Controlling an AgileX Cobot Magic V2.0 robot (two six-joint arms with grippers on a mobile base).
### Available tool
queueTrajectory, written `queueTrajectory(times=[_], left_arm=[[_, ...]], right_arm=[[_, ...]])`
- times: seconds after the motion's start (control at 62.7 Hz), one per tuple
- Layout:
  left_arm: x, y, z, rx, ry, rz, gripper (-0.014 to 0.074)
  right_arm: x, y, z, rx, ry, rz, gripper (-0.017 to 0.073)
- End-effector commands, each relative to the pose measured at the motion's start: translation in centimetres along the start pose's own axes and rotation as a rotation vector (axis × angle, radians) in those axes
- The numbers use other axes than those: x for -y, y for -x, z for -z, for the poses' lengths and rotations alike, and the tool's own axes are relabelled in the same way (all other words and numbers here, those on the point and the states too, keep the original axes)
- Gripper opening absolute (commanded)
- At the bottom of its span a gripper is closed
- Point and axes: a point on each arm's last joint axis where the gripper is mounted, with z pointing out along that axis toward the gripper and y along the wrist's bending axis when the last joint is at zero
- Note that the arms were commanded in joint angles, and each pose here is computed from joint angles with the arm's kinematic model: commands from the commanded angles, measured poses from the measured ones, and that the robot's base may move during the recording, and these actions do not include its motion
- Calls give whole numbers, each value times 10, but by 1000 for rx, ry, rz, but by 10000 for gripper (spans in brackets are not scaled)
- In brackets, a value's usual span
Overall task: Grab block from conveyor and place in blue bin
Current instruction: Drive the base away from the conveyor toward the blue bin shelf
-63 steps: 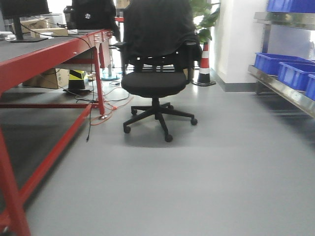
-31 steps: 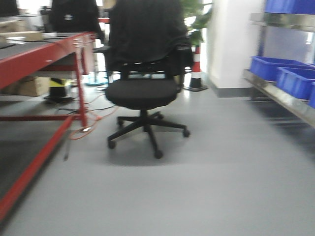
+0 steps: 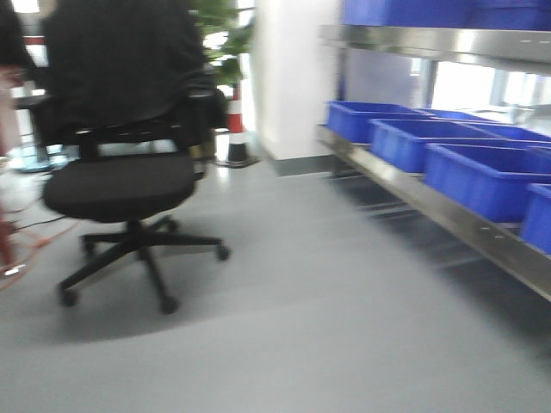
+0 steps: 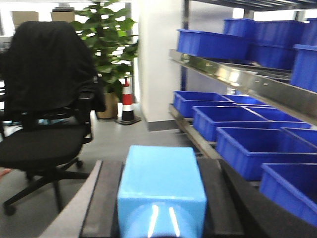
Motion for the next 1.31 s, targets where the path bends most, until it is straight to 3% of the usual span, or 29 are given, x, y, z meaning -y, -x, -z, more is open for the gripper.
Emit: queueTrajectory(times=[0.0, 1.292], left_arm=[[0, 2, 1, 24, -2, 7, -111], [0, 3, 1, 30, -1, 7, -111]], right_arm=[[0, 0, 0, 15, -4, 7, -162], [0, 0, 0, 15, -4, 7, -162]])
